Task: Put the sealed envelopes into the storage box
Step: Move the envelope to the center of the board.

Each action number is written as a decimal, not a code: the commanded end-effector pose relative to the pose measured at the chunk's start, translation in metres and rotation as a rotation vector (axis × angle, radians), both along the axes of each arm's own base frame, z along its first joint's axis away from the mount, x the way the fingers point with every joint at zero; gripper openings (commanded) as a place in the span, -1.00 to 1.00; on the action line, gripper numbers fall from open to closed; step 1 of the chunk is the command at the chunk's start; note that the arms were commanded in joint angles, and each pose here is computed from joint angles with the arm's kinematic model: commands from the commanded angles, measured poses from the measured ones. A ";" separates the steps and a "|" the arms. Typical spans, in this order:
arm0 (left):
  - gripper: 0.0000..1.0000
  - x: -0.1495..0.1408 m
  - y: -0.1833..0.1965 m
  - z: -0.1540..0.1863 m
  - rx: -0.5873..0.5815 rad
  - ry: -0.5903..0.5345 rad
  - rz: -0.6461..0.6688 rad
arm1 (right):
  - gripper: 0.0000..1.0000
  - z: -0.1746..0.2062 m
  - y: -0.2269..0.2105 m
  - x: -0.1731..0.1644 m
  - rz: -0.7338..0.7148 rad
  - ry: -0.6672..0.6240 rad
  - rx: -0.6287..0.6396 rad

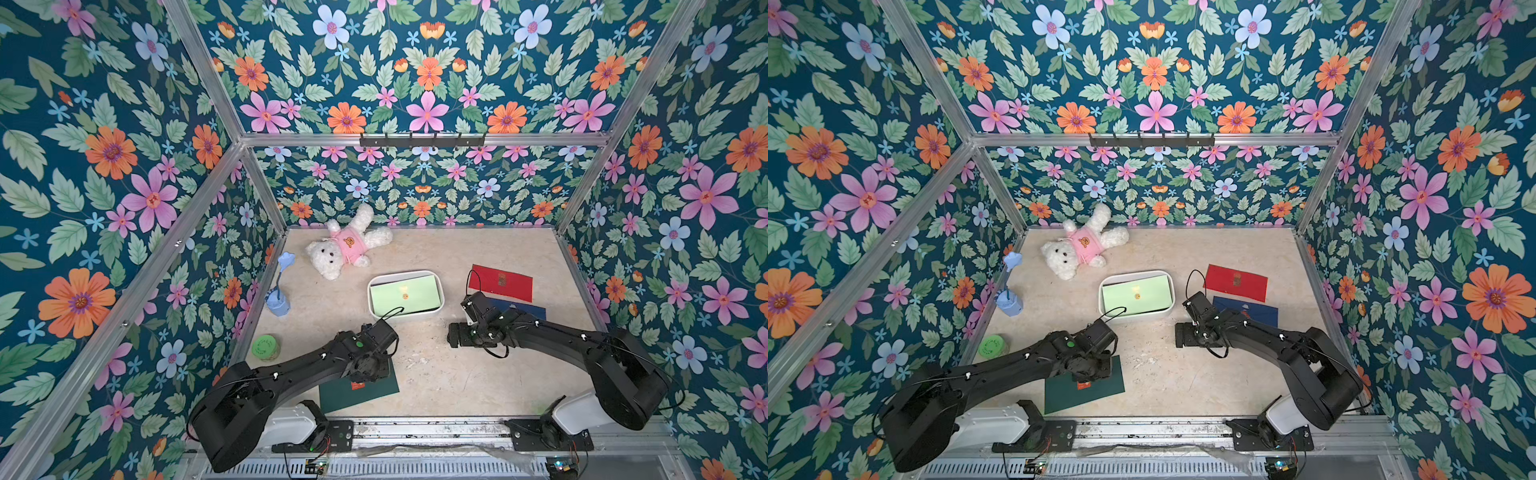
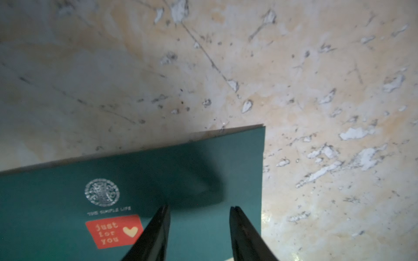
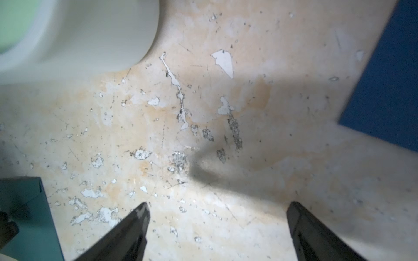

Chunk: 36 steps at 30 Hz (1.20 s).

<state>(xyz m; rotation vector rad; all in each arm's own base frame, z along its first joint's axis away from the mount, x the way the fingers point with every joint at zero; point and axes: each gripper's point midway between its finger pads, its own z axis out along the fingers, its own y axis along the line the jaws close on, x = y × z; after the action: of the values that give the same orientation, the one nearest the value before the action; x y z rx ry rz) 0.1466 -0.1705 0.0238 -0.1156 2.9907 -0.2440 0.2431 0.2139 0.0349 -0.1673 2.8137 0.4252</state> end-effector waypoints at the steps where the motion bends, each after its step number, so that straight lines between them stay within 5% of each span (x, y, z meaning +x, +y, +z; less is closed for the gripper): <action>1: -0.01 -0.001 -0.016 -0.004 -0.057 0.009 0.019 | 0.93 0.000 -0.001 0.002 0.003 0.001 -0.003; 11: -0.02 0.000 -0.072 -0.016 -0.147 0.033 -0.063 | 0.88 -0.001 -0.032 0.002 -0.076 0.021 0.012; 23: -0.03 0.025 -0.157 0.018 -0.301 -0.008 -0.148 | 0.84 0.001 -0.033 -0.005 -0.048 0.042 0.035; 30: 0.01 0.037 -0.136 0.053 -0.263 -0.089 -0.155 | 0.80 0.008 -0.012 -0.009 -0.024 0.055 0.106; 36: 0.03 0.034 -0.075 0.036 -0.153 -0.067 -0.103 | 0.82 0.011 0.028 -0.027 0.038 0.074 0.131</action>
<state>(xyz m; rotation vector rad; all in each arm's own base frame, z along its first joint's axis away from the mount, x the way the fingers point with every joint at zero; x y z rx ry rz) 0.1870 -0.2792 0.0741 0.0327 2.8621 -0.6238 0.2191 0.2284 0.0434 -0.2071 2.8450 0.5997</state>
